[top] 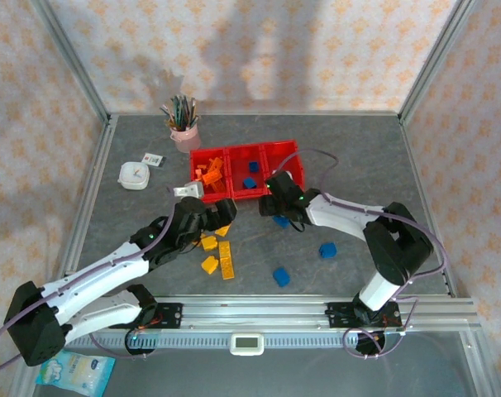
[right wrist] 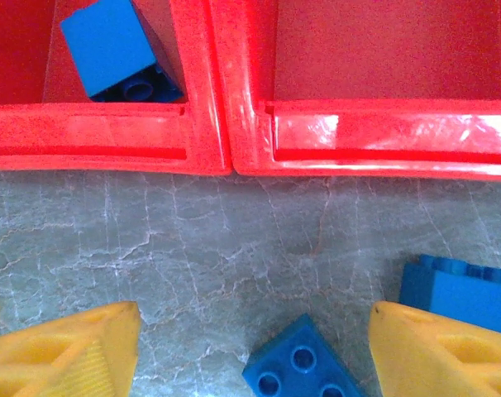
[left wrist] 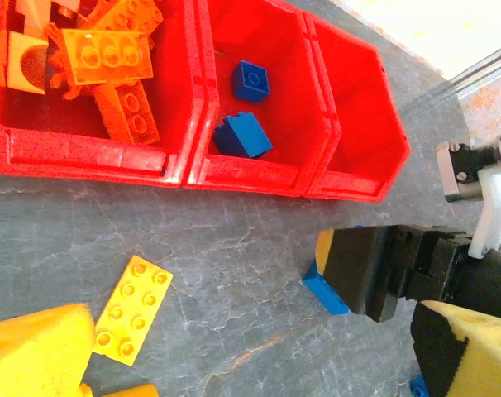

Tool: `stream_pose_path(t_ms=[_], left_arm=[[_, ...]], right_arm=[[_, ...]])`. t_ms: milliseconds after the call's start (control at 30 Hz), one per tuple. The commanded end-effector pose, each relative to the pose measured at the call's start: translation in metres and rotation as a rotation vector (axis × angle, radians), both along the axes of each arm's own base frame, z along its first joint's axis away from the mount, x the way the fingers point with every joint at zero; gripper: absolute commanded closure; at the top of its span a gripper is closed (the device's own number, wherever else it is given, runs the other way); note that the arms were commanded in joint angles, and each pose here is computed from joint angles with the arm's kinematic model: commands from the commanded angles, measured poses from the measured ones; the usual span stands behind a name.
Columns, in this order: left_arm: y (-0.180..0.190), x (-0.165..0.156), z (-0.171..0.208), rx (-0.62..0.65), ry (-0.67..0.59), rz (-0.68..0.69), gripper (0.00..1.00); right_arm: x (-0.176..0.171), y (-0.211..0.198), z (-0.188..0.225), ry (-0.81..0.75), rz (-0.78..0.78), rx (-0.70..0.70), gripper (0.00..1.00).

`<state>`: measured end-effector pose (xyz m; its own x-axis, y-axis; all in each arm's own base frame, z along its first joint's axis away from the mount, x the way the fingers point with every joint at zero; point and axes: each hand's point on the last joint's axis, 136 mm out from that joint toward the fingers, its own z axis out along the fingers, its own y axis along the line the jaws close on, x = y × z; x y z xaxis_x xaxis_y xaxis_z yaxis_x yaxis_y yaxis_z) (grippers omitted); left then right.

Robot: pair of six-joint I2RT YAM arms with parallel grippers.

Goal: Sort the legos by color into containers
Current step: Rotate the lego at the center of the table.

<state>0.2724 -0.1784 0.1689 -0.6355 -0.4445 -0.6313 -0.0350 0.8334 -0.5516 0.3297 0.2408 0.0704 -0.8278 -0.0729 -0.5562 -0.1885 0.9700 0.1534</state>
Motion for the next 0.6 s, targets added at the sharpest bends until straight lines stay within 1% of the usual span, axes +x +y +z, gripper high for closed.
stream_pose_path(t_ms=[0, 233, 400, 567], left_arm=[[0.001, 0.006, 0.001, -0.028, -0.021, 0.048, 0.01], [0.005, 0.006, 0.001, -0.017, -0.018, 0.060, 0.01], [0.009, 0.005, 0.001, -0.014, -0.024, 0.073, 0.01], [0.012, 0.004, 0.001, -0.003, -0.025, 0.080, 0.01]], right_arm=[[0.005, -0.003, -0.011, -0.013, 0.007, -0.038, 0.26], [0.004, -0.012, -0.029, 0.010, 0.014, -0.119, 0.24], [-0.009, -0.012, -0.043, 0.062, 0.040, -0.132, 0.24], [-0.025, -0.006, -0.044, 0.061, 0.061, -0.165, 0.26]])
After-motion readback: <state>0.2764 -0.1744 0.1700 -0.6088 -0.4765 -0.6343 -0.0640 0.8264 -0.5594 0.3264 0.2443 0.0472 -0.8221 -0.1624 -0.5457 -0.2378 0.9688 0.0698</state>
